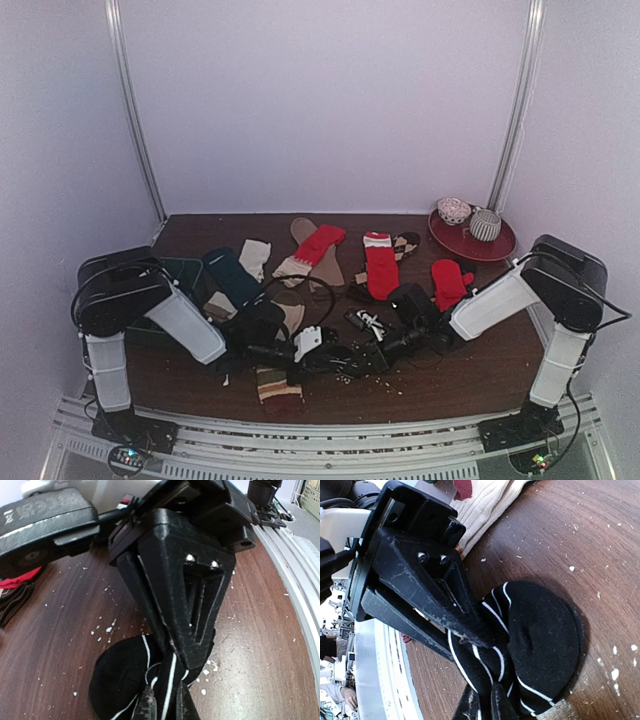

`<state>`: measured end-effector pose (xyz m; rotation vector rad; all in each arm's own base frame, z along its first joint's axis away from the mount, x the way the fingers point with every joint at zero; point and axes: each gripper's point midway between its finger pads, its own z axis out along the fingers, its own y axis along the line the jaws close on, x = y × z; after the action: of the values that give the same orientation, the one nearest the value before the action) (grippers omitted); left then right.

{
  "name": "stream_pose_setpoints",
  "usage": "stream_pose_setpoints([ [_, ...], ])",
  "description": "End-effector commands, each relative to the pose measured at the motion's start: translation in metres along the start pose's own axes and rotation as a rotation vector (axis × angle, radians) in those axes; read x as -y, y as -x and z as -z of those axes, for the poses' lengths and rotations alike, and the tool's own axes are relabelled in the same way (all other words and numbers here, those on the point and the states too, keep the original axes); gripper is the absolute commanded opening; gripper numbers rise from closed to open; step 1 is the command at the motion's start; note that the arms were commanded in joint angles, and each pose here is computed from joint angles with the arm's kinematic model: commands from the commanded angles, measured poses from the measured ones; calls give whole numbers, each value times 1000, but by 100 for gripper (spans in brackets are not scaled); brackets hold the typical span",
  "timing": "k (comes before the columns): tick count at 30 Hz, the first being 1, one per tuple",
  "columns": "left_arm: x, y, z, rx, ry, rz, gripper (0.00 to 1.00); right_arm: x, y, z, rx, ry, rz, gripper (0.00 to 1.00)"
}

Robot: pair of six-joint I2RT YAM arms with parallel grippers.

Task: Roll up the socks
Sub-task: Roll a pair of socks at the center of the board.

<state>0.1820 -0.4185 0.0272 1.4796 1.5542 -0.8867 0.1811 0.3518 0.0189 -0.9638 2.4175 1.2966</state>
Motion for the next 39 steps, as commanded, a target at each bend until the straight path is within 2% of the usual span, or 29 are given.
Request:
stream_pose_setpoints([
  [1,9,-29,-3,-98,-40,72,0,47,-102,7,-280,-191,-250,3],
  [5,4,-40,-8,-170,-21,171,0,47,-88,9,-236,-206,-200,18],
  [6,3,-46,-9,-206,-18,203,0,46,-81,11,-213,-214,-176,31],
  [7,3,-52,-11,-240,-22,238,0,44,-72,14,-180,-219,-144,35],
  [13,14,-83,-5,-343,-56,405,0,32,-8,53,110,-366,94,38],
  [19,25,-119,-3,-429,-88,515,0,1,17,81,281,-421,343,41],
  [24,35,-128,-2,-451,-123,558,0,-18,17,73,290,-424,492,46],
  [32,40,-139,1,-495,-131,583,0,-8,26,53,278,-434,460,55],
  [39,43,-144,2,-506,-143,595,0,-8,32,48,292,-431,481,55],
])
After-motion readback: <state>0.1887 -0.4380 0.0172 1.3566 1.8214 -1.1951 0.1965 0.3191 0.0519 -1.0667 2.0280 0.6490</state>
